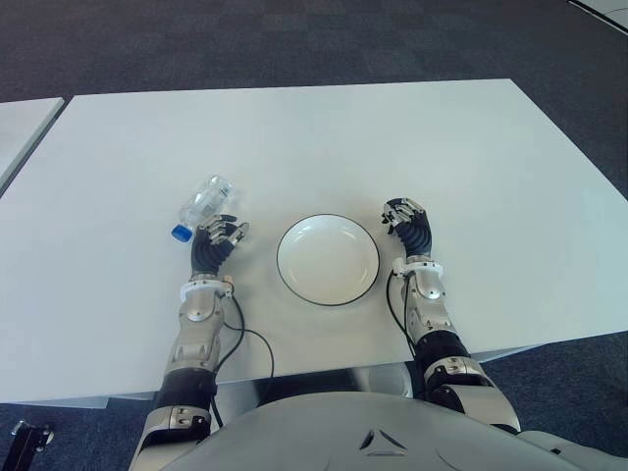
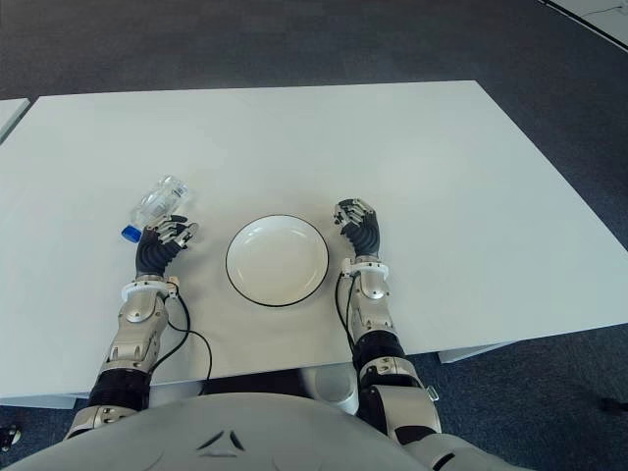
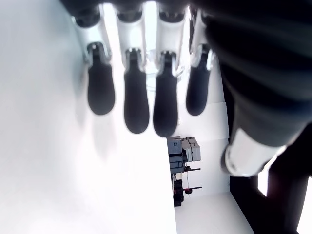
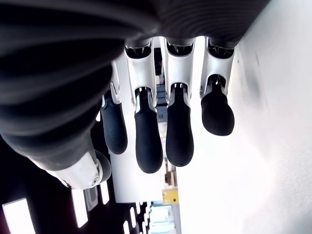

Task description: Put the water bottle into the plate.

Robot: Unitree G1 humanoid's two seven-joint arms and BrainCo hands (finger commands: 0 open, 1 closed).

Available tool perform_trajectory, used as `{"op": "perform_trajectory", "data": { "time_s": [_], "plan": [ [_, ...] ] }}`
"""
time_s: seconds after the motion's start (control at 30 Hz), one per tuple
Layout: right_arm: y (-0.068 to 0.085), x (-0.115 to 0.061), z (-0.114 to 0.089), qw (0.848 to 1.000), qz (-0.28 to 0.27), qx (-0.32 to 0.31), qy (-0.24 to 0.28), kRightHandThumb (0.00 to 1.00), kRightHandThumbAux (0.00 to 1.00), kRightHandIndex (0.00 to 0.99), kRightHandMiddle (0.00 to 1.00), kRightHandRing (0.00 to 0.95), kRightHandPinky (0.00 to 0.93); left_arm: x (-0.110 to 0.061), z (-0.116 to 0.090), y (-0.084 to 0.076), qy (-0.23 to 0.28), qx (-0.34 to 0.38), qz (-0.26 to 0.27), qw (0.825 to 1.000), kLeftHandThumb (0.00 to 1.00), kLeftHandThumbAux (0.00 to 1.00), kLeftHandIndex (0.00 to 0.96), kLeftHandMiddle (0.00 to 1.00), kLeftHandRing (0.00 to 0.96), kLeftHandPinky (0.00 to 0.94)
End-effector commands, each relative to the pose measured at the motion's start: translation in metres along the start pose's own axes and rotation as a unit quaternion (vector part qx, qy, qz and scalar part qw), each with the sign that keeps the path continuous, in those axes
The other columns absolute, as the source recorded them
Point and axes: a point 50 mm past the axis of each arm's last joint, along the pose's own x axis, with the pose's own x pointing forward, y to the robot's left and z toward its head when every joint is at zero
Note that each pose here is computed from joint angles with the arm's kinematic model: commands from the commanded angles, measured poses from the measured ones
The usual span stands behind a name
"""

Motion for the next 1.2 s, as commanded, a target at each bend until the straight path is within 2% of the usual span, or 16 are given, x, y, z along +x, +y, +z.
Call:
{"op": "perform_trajectory", "data": {
  "time_s": [0.03,0.37,0.57,0.7,0.77,0.87,0.97,1.07,1.2],
  "plan": [
    [-0.002,-0.020,-0.035,0.995,-0.012,0.000,0.100,0.704,0.726,0.439,0.814,0.811,0.823,-0.009,-0.025,-0.001,0.061,0.016,-0.006,0.998,0.708,0.717,0.432,0.563,0.566,0.551],
    [-0.001,-0.019,-0.035,0.994,-0.014,-0.009,0.107,0.704,0.726,0.439,0.810,0.803,0.805,-0.003,-0.013,0.004,0.032,0.067,-0.011,0.997,0.702,0.720,0.431,0.558,0.574,0.553],
    [-0.001,-0.019,-0.036,0.994,-0.015,-0.010,0.111,0.704,0.726,0.439,0.804,0.795,0.799,0.002,0.009,0.007,-0.004,0.087,-0.003,0.996,0.703,0.720,0.431,0.579,0.589,0.590],
    [-0.001,-0.019,-0.036,0.993,-0.018,-0.009,0.112,0.704,0.726,0.439,0.802,0.792,0.797,0.007,0.028,0.009,-0.040,0.127,0.011,0.991,0.706,0.720,0.431,0.591,0.602,0.602],
    [-0.001,-0.019,-0.036,0.993,-0.020,-0.007,0.115,0.705,0.726,0.439,0.801,0.791,0.798,0.007,0.043,0.009,-0.077,0.178,0.029,0.981,0.707,0.720,0.431,0.597,0.604,0.589],
    [-0.001,-0.019,-0.036,0.993,-0.021,-0.006,0.116,0.705,0.726,0.439,0.800,0.791,0.799,0.007,0.051,0.009,-0.101,0.213,0.045,0.971,0.708,0.721,0.431,0.605,0.606,0.572],
    [-0.001,-0.019,-0.036,0.993,-0.024,-0.003,0.117,0.705,0.726,0.439,0.801,0.794,0.805,0.006,0.058,0.009,-0.143,0.283,0.074,0.946,0.710,0.721,0.431,0.614,0.600,0.540],
    [-0.001,-0.019,-0.036,0.993,-0.025,-0.002,0.117,0.705,0.726,0.439,0.803,0.795,0.806,0.006,0.062,0.010,-0.165,0.317,0.091,0.930,0.710,0.722,0.430,0.614,0.602,0.561],
    [-0.001,-0.019,-0.037,0.993,-0.025,-0.002,0.118,0.706,0.725,0.439,0.802,0.794,0.804,0.006,0.067,0.013,-0.196,0.383,0.115,0.895,0.710,0.721,0.429,0.603,0.598,0.566]
  ]
}}
